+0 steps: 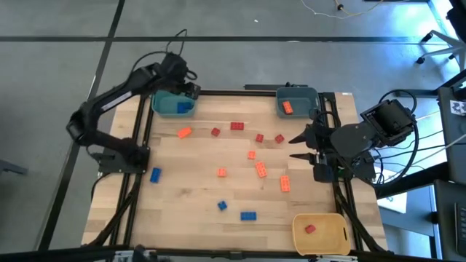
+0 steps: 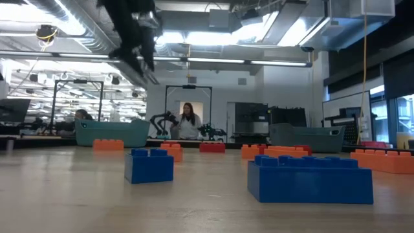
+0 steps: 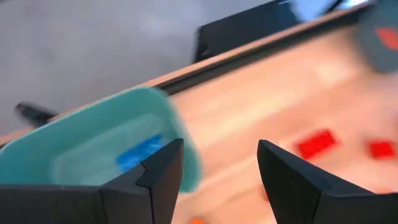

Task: Sort & place blocks by color
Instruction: Put the orange game piece into the blue bin

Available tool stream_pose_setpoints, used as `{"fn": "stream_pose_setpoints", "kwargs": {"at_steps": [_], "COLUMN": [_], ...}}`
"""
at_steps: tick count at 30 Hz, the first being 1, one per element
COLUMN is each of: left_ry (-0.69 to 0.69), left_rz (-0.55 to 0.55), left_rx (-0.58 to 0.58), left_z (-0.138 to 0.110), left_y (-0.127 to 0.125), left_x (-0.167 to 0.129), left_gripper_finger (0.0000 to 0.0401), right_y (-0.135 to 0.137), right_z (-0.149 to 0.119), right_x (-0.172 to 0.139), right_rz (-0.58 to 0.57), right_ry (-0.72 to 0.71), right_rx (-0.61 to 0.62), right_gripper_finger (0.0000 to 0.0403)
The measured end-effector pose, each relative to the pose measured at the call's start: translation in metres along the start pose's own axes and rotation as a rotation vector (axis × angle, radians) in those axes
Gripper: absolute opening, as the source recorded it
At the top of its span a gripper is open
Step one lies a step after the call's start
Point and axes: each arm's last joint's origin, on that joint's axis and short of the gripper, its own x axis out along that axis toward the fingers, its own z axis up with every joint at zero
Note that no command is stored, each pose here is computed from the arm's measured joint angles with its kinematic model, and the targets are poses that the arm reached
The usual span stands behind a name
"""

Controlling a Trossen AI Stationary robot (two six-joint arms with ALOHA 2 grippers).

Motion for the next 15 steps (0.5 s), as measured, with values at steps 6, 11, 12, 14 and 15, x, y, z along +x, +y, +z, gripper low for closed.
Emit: {"fn": "stream_pose_setpoints", "kwargs": {"at_steps": [6, 11, 12, 14, 15], "left_ry": [-0.042, 0.005, 0.023, 0.050, 0.061], "left_rz": [-0.190, -0.342, -0.370, -0.423, -0.446], "left_rx": [0.178, 0.292, 0.310, 0.324, 0.327], "left_z": [-0.027, -0.058, -0.065, -0.078, -0.084], "left_y": [-0.044, -0.081, -0.088, -0.101, -0.107], "left_x": [-0.047, -0.067, -0.071, -0.079, -0.083], "left_gripper_finger": [0.0198, 0.0199, 0.0199, 0.0199, 0.0199], "right_y": [0.000, 0.000, 0.000, 0.000, 0.000], "right_z": [-0.002, -0.002, -0.002, -0.004, -0.005], "right_x": [0.000, 0.003, 0.005, 0.013, 0.017], "right_rz": [-0.005, -0.011, -0.021, -0.047, -0.058], "right_ry": [0.017, 0.023, 0.028, 0.049, 0.066], "right_rx": [0.097, 0.214, 0.252, 0.302, 0.312], "right_gripper_finger": [0.0177, 0.0177, 0.0177, 0.0177, 0.0177]}}
